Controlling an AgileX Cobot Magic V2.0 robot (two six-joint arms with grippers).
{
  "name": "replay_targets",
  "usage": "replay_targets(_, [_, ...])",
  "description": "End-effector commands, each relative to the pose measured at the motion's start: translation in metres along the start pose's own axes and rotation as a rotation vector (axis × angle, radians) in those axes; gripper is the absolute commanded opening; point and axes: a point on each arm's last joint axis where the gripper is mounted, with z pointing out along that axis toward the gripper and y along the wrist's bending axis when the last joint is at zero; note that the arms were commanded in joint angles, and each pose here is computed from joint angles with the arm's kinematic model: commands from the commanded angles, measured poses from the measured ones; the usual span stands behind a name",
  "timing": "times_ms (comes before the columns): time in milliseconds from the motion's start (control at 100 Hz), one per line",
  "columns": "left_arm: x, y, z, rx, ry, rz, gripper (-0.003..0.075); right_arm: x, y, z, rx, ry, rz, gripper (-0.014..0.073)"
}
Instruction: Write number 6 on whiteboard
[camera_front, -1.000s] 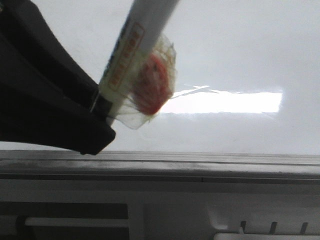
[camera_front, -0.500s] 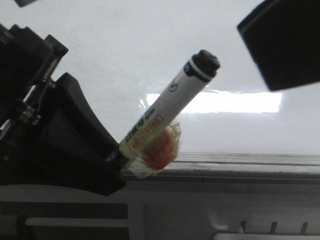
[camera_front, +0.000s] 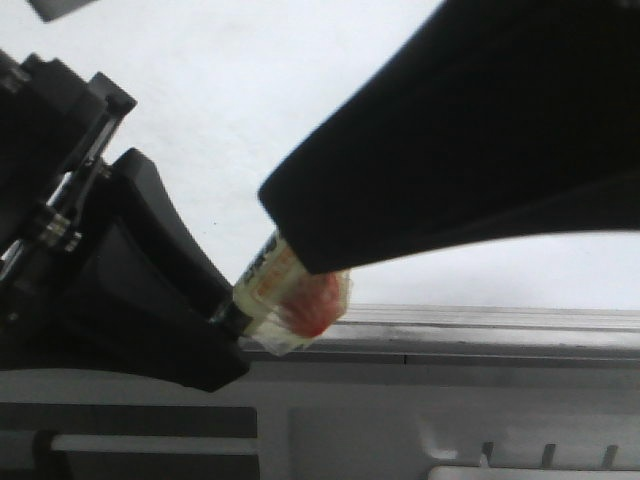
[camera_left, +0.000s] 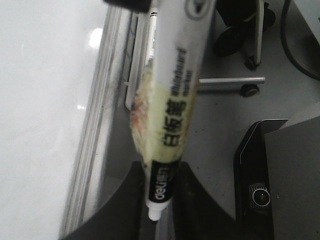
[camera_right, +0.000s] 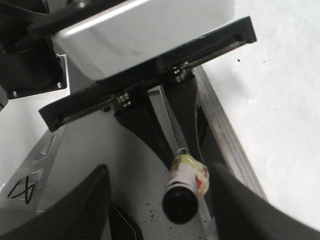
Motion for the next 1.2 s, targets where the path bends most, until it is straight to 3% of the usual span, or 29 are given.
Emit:
replay_targets(0, [-0.012, 0.005, -0.007, -0.037, -0.056, -0.019, -0.0019, -0.013, -0.006, -0.001, 0.048, -0.060, 0.007, 0.0391])
replay_targets(410, [-0.029, 0.010, -0.015, -0.005, -0.097, 0.003, -0.0019, -0.012, -0.004, 0.006, 0.009, -0.060, 0.120, 0.0360])
replay_targets(720, [-0.029, 0.007, -0.016, 0.021, -0.094, 0.005, -0.0019, -0.010, 0.001, 0.007, -0.054, -0.042, 0.147, -0.0074])
replay_targets(1190, [-0.030, 0.007, -0.016, 0.021, -0.099, -0.003, -0.0005, -0.010, 0.003, 0.007, -0.070, -0.035, 0.147, -0.0069])
